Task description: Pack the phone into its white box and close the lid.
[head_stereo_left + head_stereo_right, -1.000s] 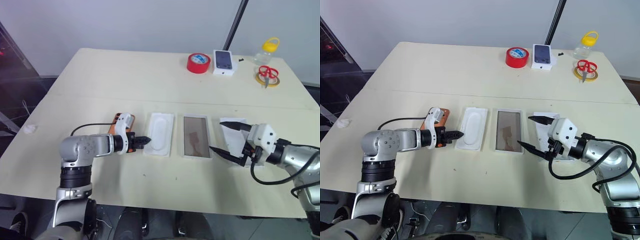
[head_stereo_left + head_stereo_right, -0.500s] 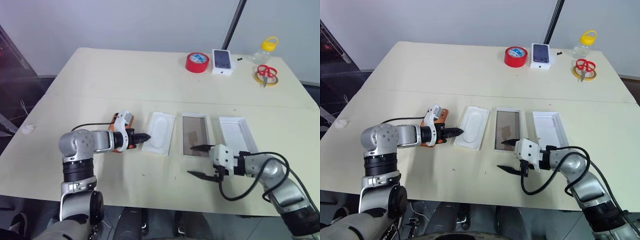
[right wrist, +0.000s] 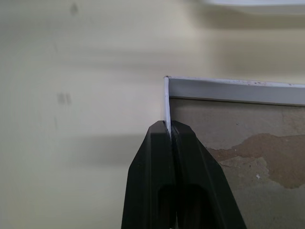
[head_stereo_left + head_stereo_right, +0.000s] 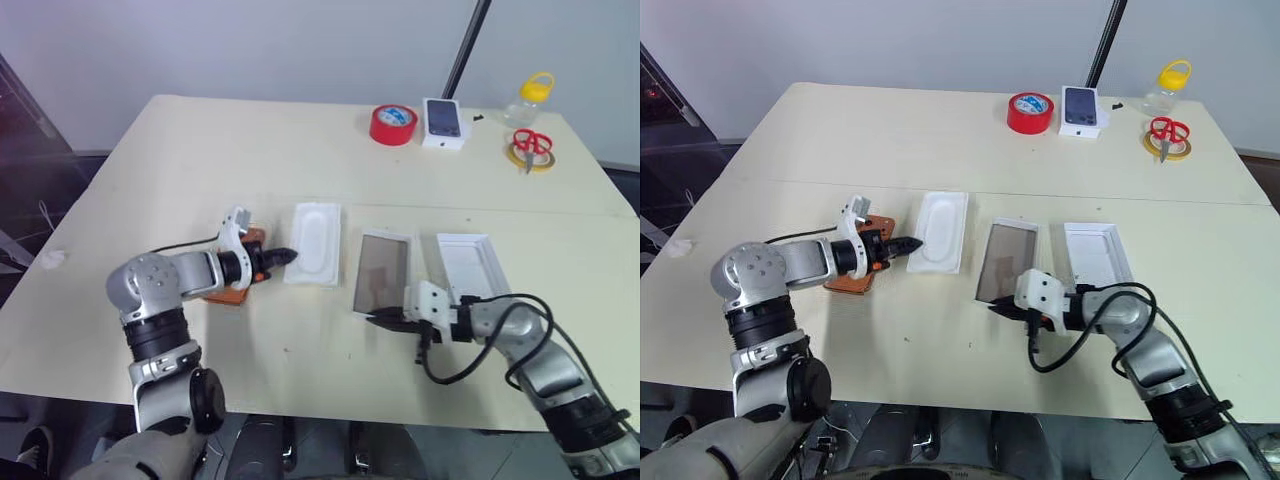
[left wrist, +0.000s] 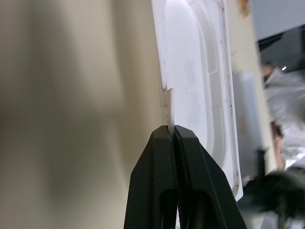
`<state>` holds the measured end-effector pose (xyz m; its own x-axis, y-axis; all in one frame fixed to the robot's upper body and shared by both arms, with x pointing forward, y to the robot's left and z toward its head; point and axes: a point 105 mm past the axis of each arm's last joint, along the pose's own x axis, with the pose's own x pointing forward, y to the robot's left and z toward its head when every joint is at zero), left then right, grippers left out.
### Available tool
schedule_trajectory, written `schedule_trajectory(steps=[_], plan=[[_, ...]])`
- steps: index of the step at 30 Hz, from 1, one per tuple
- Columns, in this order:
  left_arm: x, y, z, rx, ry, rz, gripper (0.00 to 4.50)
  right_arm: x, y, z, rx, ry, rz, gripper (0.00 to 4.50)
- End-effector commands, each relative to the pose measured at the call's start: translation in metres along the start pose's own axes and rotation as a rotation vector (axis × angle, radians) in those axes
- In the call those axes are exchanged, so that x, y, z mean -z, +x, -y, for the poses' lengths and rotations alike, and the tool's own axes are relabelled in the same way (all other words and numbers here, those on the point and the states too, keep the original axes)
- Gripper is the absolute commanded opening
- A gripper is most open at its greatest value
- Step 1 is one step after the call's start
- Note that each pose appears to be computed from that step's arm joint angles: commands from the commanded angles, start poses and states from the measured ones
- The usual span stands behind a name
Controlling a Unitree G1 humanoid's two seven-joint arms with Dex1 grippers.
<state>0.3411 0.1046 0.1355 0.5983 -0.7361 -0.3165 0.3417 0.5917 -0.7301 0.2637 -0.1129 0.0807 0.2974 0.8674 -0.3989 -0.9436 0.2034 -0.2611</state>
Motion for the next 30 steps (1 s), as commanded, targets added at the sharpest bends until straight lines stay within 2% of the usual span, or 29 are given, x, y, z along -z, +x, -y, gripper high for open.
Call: schedule_trajectory(steps=[1,5,7,8,14,18,20,24,30], plan=[[-0.016,-0.002,0.022,0.061,0.043,0.057,0.00,-0.023,0.013,-0.003,-0.025,-0.069,0.059,0.05],[-0.010,0.003,0.024,0.049,0.057,0.034,0.00,-0.028,0.018,0.002,-0.023,-0.065,0.073,0.05],[-0.001,0.007,0.021,0.040,0.050,0.011,0.00,-0.032,0.014,0.007,-0.010,-0.042,0.095,0.60],[0.003,0.008,0.020,0.035,0.053,0.002,0.00,-0.032,0.011,0.009,0.010,-0.039,0.096,0.90],[0.012,0.011,0.030,0.066,0.123,-0.002,0.00,-0.041,-0.018,0.014,0.096,-0.040,0.123,3.95],[0.028,0.018,0.039,0.117,0.108,-0.037,0.00,-0.024,-0.065,0.019,0.177,-0.006,0.037,3.95],[0.035,0.021,0.041,0.134,0.100,-0.056,0.00,-0.018,-0.077,0.023,0.211,0.003,0.012,3.95],[0.049,0.027,0.039,0.111,0.115,-0.107,0.00,-0.015,-0.083,0.030,0.249,-0.019,-0.005,3.95],[0.054,0.031,0.035,0.087,0.123,-0.109,0.00,-0.017,-0.077,0.035,0.262,-0.035,0.011,3.95]])
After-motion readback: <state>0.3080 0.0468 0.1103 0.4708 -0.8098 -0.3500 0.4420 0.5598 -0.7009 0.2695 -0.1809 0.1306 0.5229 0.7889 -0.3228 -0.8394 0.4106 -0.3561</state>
